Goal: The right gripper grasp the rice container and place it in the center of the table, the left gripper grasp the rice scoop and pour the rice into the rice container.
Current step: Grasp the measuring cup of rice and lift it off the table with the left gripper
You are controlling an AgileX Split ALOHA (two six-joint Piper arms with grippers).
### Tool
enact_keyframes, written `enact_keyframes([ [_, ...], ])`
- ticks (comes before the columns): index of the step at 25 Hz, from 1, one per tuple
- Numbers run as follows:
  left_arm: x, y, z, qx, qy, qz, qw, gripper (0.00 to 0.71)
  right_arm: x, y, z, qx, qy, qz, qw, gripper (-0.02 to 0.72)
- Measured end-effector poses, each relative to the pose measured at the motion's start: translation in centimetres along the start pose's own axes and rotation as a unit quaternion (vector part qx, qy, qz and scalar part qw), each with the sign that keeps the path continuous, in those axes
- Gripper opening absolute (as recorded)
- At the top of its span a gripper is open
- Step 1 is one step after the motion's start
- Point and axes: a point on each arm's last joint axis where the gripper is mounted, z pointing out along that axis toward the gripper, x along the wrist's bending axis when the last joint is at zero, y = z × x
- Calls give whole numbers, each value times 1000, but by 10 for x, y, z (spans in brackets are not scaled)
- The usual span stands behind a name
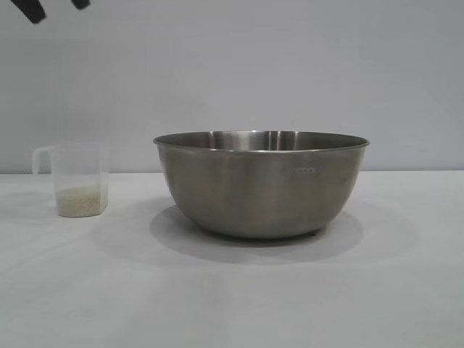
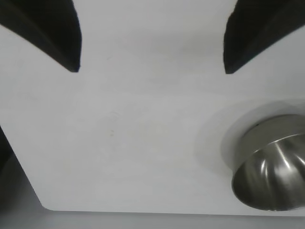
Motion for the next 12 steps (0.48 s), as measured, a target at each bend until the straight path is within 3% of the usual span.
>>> enact_keyframes([
  [7,-2,-12,-25,22,6,-1,1000,465,0,0,0,0,0,0,1000,563],
  [12,-2,-38,-14,45,6,-6,999,465,0,0,0,0,0,0,1000,563],
])
